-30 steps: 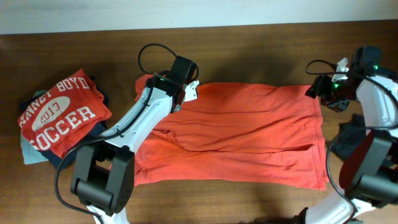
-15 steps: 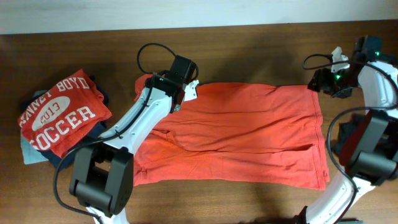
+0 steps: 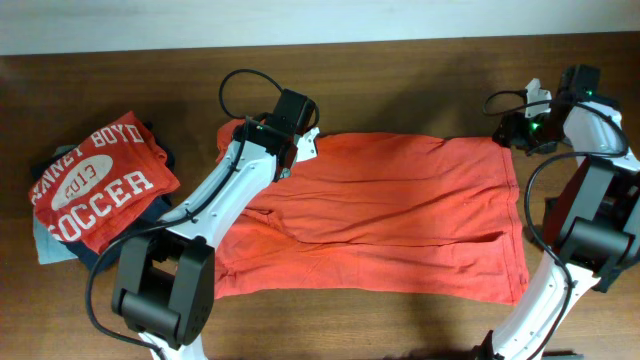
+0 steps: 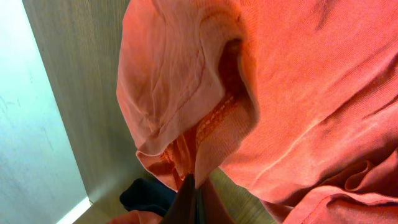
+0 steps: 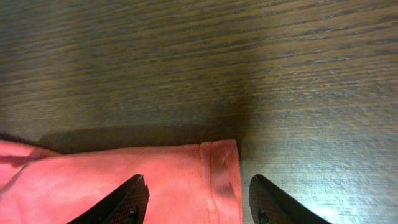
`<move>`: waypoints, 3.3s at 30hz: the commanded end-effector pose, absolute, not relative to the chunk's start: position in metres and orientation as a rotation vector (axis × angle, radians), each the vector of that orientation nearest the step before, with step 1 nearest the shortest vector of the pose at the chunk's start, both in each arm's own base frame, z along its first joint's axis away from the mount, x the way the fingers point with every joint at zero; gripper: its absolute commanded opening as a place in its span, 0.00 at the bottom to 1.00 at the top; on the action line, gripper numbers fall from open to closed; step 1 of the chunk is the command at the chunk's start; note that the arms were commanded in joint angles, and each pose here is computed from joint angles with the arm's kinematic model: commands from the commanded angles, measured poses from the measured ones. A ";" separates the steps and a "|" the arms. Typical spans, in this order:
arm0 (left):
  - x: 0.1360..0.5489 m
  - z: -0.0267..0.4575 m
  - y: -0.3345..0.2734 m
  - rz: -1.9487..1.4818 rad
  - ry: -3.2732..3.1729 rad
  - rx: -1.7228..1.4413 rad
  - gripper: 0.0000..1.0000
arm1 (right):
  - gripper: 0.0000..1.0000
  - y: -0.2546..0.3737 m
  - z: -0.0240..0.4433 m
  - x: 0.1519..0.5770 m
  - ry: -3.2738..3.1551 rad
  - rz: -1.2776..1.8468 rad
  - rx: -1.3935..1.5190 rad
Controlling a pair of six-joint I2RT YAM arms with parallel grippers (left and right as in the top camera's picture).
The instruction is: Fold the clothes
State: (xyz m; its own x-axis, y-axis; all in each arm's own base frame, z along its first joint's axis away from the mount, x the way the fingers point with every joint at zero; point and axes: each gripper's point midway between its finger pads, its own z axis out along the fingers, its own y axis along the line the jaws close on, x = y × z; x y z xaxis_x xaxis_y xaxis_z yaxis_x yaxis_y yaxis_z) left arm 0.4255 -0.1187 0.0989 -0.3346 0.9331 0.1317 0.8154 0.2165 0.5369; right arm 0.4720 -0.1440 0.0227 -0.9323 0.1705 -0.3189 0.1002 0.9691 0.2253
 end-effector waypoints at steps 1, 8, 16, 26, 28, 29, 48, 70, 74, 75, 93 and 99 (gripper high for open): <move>0.430 0.122 -0.120 0.796 2.242 1.594 0.00 | 0.57 -0.146 0.010 0.475 2.784 0.311 0.187; 0.430 0.122 -0.120 0.794 2.247 1.586 0.00 | 0.52 -0.136 0.001 0.476 2.778 0.396 0.181; 0.430 0.122 -0.120 0.795 2.247 1.586 0.00 | 0.19 -0.129 0.007 0.475 2.768 0.460 0.177; 0.429 0.129 -0.114 0.835 2.253 1.563 0.00 | 0.04 -0.139 0.081 0.475 2.756 0.445 0.200; 0.428 0.135 -0.114 0.830 2.254 1.542 0.00 | 0.04 -0.137 0.094 0.473 2.756 0.454 0.216; 0.426 0.139 -0.113 0.828 2.255 1.536 0.00 | 0.04 -0.135 0.099 0.470 2.764 0.460 0.217; 0.342 0.150 -0.118 0.437 2.418 1.676 0.00 | 0.04 -0.102 0.103 0.383 3.116 0.626 0.426; 0.277 0.142 -0.109 0.221 2.669 1.755 0.00 | 0.04 -0.133 0.099 0.337 3.379 -0.029 0.650; 0.269 0.143 -0.105 0.216 2.708 1.760 0.00 | 0.04 -0.132 0.101 0.332 3.403 -0.028 0.653; 0.268 0.143 -0.105 0.212 2.718 1.756 0.00 | 0.04 -0.131 0.101 0.331 3.406 -0.026 0.654; 0.240 0.145 -0.104 0.090 2.840 1.745 0.73 | 0.05 -0.123 0.099 0.331 3.428 -0.093 0.614; 0.256 0.149 -0.101 0.193 2.787 1.690 0.83 | 0.05 -0.124 0.098 0.333 3.422 -0.094 0.614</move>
State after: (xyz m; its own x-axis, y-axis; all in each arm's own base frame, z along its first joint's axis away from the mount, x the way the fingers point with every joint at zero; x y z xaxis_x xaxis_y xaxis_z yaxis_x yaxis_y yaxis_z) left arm 0.2410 -0.0995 0.1355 -0.4305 0.8730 0.2292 0.8897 0.4533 -0.0554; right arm 0.3316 -0.1196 0.0851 -0.8707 0.3357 0.3594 0.3275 0.9410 -0.0853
